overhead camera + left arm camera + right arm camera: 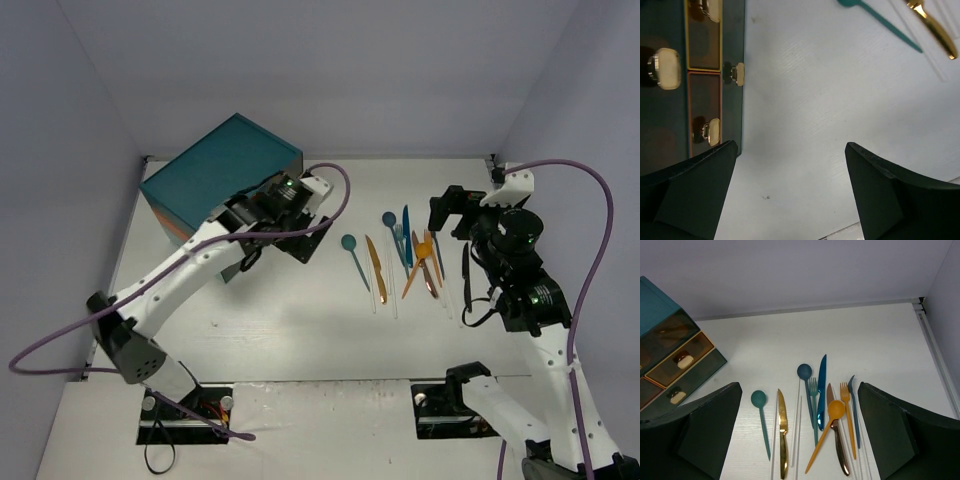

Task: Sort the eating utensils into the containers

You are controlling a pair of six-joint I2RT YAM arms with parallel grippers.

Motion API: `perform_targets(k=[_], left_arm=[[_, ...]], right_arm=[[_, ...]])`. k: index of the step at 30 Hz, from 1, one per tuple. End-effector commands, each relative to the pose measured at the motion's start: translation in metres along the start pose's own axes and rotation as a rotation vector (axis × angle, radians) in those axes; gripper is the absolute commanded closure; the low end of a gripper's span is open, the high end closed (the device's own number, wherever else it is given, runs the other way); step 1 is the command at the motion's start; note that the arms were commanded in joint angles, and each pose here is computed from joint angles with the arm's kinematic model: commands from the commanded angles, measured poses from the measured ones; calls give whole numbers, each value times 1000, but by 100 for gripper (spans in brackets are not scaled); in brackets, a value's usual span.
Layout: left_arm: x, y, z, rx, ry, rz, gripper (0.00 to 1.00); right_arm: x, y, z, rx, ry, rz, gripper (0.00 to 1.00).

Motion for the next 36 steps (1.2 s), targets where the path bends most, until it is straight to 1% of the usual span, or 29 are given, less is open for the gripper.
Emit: perform_targets(k=[1, 6, 10, 11, 14, 19, 24, 27, 36], left_arm=[[-2, 0, 38, -128, 99, 2, 13], [8, -3, 96, -148, 226, 63, 13], [17, 0, 128, -117, 250, 60, 13], [19, 3, 137, -115, 246, 48, 13], [28, 15, 158, -128, 281, 38, 13], [32, 24, 175, -182, 303, 67, 13], [37, 30, 191, -204, 316, 52, 13], [41, 32, 199, -224, 328, 69, 13], [37, 38, 202, -271, 279, 115, 13]], right_arm=[[-12, 0, -10, 2, -104, 42, 0], [-8, -1, -16, -10, -97, 54, 0], [-8, -1, -24, -18, -101, 58, 0], [-8, -1, -26, -21, -100, 59, 0], [-6, -2, -31, -28, -96, 61, 0], [-4, -4, -39, -22, -97, 70, 0], [-4, -5, -46, -31, -107, 74, 0], [-4, -5, -49, -35, -110, 76, 0], [1, -5, -50, -48, -95, 89, 0]])
Point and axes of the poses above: each gripper's point midway between its finger pads, its own z axis out along the fingers, its own y axis along the line the jaws close on, x = y × z, the point moved 10 cm from there along -z, back along the fingers, and after that the axes turned 12 degrees about z, right-handed, at the moved point
